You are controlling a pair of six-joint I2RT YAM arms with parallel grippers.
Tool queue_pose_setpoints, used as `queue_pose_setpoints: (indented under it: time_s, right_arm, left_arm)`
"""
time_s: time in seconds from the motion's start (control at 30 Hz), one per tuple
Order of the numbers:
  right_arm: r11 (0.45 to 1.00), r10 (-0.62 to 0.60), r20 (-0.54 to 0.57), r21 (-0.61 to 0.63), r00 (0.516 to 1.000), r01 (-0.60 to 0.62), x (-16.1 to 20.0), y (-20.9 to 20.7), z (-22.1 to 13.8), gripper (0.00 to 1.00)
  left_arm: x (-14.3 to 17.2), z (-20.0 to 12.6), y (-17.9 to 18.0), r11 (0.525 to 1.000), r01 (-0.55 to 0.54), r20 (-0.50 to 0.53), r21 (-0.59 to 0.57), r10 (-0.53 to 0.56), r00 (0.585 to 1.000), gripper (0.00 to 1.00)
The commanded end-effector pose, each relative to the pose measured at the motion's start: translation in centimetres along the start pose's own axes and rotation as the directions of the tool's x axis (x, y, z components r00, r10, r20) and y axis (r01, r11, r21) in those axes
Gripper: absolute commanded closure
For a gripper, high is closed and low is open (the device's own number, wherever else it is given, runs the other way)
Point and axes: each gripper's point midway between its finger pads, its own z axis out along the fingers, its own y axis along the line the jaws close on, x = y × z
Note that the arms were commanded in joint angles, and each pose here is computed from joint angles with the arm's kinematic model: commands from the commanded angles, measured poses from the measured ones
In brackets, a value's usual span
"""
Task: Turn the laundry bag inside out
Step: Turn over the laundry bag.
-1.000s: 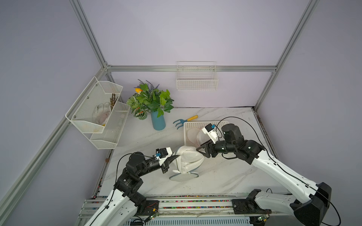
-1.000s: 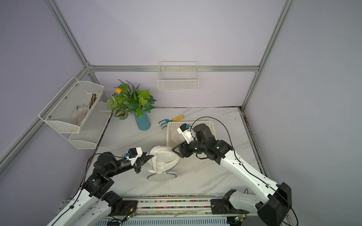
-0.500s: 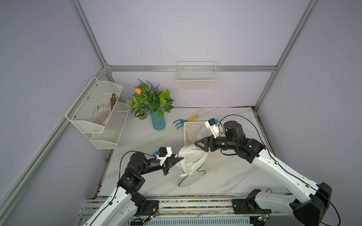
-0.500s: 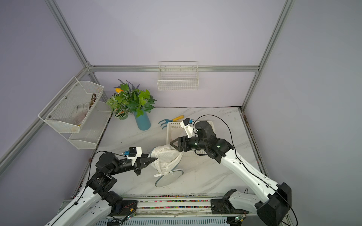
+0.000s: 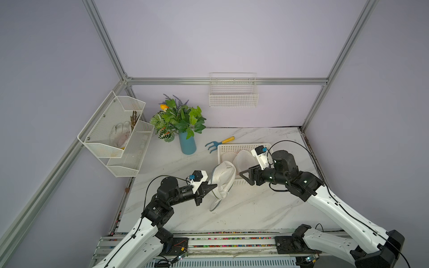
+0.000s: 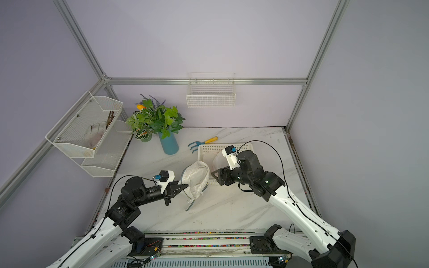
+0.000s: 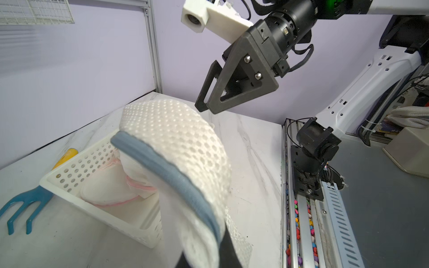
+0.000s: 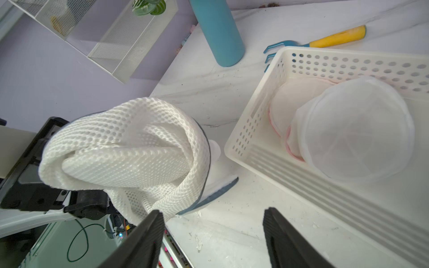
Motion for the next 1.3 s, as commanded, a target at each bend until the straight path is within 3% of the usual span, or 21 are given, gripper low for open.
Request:
queue_pose_setpoints:
  time_s: [0.0, 0.1, 0.23, 0.37, 0.47, 0.63, 0.83, 1.17, 1.27]
  right_arm:
    - [0.972, -0.228, 0.122, -0.031, 0.966, 0.233, -1.7, 1.4, -2.0, 0.32]
    - [0.889, -0.417, 0.226, -0.098, 0.880, 0.447, -2.0, 3.8, -3.1, 0.40]
    - [0.706, -0.629, 0.303, -0.162, 0.716, 0.689, -1.9, 6.4, -3.7, 0.43]
    - [0.600, -0.719, 0.251, -0.246, 0.647, 0.762, -1.2, 7.3, -2.1, 0.43]
    - [0.560, -0.755, 0.228, -0.265, 0.615, 0.785, -0.9, 7.4, -0.7, 0.44]
    - [0.539, -0.754, 0.261, -0.280, 0.603, 0.794, -0.9, 8.0, 0.5, 0.48]
    - [0.513, -0.772, 0.196, -0.370, 0.605, 0.775, 1.9, 8.0, 1.7, 0.55]
    - [0.495, -0.783, 0.161, -0.425, 0.601, 0.758, 3.5, 8.2, 2.4, 0.82]
    - [0.495, -0.782, 0.158, -0.433, 0.604, 0.754, 3.5, 8.3, 2.3, 0.93]
  left_arm:
    - [-2.4, -0.3, -0.4, 0.999, -0.048, 0.038, 0.015, 0.047, 0.998, 1.00]
    - [-2.7, -0.2, -0.9, 0.997, -0.069, 0.042, 0.043, 0.067, 0.997, 1.00]
    - [-2.7, -0.1, -1.3, 0.993, -0.087, 0.025, 0.074, 0.085, 0.996, 1.00]
    - [-2.6, 0.2, -1.6, 0.991, -0.079, 0.008, 0.109, 0.079, 0.997, 1.00]
    - [-2.6, 0.3, -1.9, 0.988, -0.072, 0.002, 0.138, 0.072, 0.997, 1.00]
    - [-2.5, 0.5, -2.3, 0.983, -0.065, -0.012, 0.173, 0.068, 0.998, 1.00]
    - [-2.7, 0.7, -2.4, 0.979, -0.066, -0.019, 0.191, 0.071, 0.997, 1.00]
    - [-3.0, 1.0, -2.0, 0.981, -0.063, -0.025, 0.181, 0.069, 0.997, 1.00]
    - [-3.0, 1.0, -1.4, 0.988, -0.059, -0.029, 0.146, 0.064, 0.998, 0.85]
